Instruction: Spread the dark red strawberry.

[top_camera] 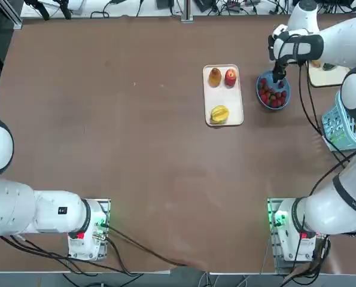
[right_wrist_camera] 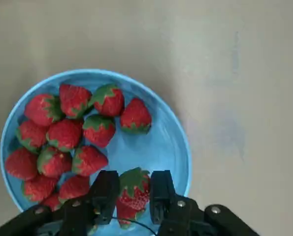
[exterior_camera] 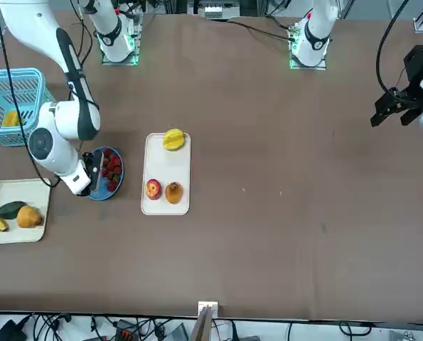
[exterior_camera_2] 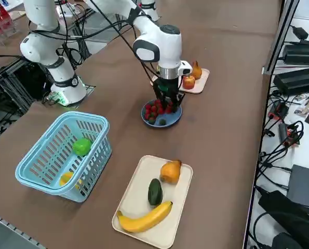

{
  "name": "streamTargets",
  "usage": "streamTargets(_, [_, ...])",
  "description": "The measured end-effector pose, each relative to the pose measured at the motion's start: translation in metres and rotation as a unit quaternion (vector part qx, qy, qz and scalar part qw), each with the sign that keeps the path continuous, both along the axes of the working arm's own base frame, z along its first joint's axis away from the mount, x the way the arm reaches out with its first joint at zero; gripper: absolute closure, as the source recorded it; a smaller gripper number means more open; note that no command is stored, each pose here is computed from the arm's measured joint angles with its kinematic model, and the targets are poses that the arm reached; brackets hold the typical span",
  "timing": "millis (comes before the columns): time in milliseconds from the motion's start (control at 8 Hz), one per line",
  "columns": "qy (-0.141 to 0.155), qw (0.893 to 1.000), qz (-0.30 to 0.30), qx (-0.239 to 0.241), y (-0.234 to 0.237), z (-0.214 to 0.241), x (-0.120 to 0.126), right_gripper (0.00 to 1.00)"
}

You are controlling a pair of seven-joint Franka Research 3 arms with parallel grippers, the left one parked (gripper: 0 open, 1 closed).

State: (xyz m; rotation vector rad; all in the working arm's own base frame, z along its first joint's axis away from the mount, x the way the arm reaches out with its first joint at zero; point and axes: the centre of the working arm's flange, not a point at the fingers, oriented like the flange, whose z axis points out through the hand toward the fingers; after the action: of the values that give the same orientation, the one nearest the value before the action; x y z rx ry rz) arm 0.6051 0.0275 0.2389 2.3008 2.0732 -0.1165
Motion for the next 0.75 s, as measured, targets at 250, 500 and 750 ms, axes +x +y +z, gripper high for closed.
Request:
streamTargets(250, [-0.001,1.000,-0.004,0.000,0.006,0.000,0.000,0.27])
streamTargets(500, [-0.002,1.000,-0.009,0.000,0.004,0.001,0.001,0.00])
streamTargets(750, [-0.011,1.000,-0.025,0.006,0.004,0.020,0.012,0.00])
